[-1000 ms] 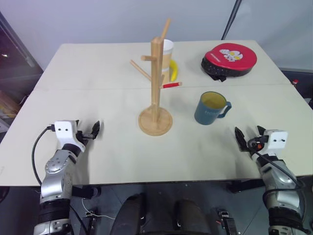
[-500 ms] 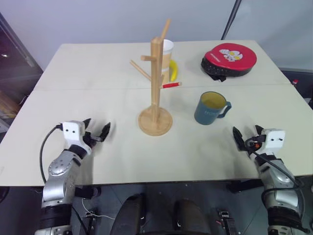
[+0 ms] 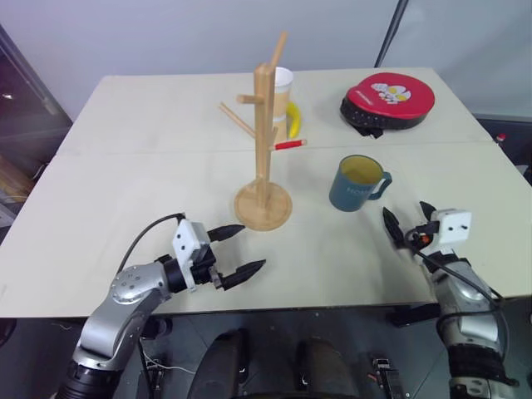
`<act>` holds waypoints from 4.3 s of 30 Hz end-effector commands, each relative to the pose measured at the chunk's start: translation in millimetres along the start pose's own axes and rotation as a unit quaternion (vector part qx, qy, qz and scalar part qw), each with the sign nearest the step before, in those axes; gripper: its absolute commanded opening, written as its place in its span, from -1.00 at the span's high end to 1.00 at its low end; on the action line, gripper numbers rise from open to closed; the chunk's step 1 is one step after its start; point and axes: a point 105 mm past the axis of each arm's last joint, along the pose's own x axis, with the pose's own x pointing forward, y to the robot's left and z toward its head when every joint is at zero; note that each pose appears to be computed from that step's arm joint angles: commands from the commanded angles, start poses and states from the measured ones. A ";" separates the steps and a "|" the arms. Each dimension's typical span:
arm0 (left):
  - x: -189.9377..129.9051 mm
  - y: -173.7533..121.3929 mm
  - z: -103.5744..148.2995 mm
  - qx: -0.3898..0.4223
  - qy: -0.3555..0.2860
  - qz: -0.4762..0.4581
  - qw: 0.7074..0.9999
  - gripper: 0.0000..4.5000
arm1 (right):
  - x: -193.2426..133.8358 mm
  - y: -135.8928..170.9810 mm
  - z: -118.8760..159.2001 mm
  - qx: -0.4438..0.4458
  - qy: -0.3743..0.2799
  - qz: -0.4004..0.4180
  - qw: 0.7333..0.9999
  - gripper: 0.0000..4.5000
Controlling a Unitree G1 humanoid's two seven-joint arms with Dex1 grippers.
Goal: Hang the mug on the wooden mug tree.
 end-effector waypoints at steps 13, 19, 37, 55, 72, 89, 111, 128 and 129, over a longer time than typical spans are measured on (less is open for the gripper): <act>8.8 -10.3 14.4 0.021 -0.018 -0.021 0.999 -1.00 | 30.2 -1.3 8.1 -0.009 -0.015 0.006 1.000 -0.99; 9.4 -10.1 15.5 0.022 -0.018 -0.019 0.999 -1.00 | 38.1 2.0 8.9 -0.011 -0.014 0.014 1.000 -0.99; 10.0 -6.2 16.8 0.028 -0.017 -0.008 0.999 -1.00 | 43.2 23.0 19.2 0.007 -0.031 0.071 0.997 0.97; 7.5 2.2 32.3 0.042 -0.044 -0.006 0.998 -1.00 | 20.0 107.8 146.6 -0.381 -0.128 0.294 0.867 0.97; -9.1 23.0 70.2 0.046 -0.099 0.045 0.993 -1.00 | 46.0 136.0 185.2 -0.385 -0.158 0.337 0.844 0.97; -10.6 29.0 84.6 0.045 -0.131 0.059 0.989 -1.00 | 59.3 152.9 167.8 -0.405 -0.123 0.385 0.820 0.97; -18.5 46.9 73.9 0.028 -0.124 0.116 0.985 -1.00 | 43.8 110.8 204.7 -0.336 -0.150 0.318 0.874 -0.33; -85.4 114.5 -12.3 -0.005 -0.039 0.411 0.911 -1.00 | 21.6 68.9 49.4 -0.027 -0.035 0.173 0.984 -0.33; -86.6 114.8 -13.3 -0.005 -0.038 0.414 0.909 -1.00 | 21.5 68.5 47.2 -0.026 -0.034 0.172 0.984 -0.33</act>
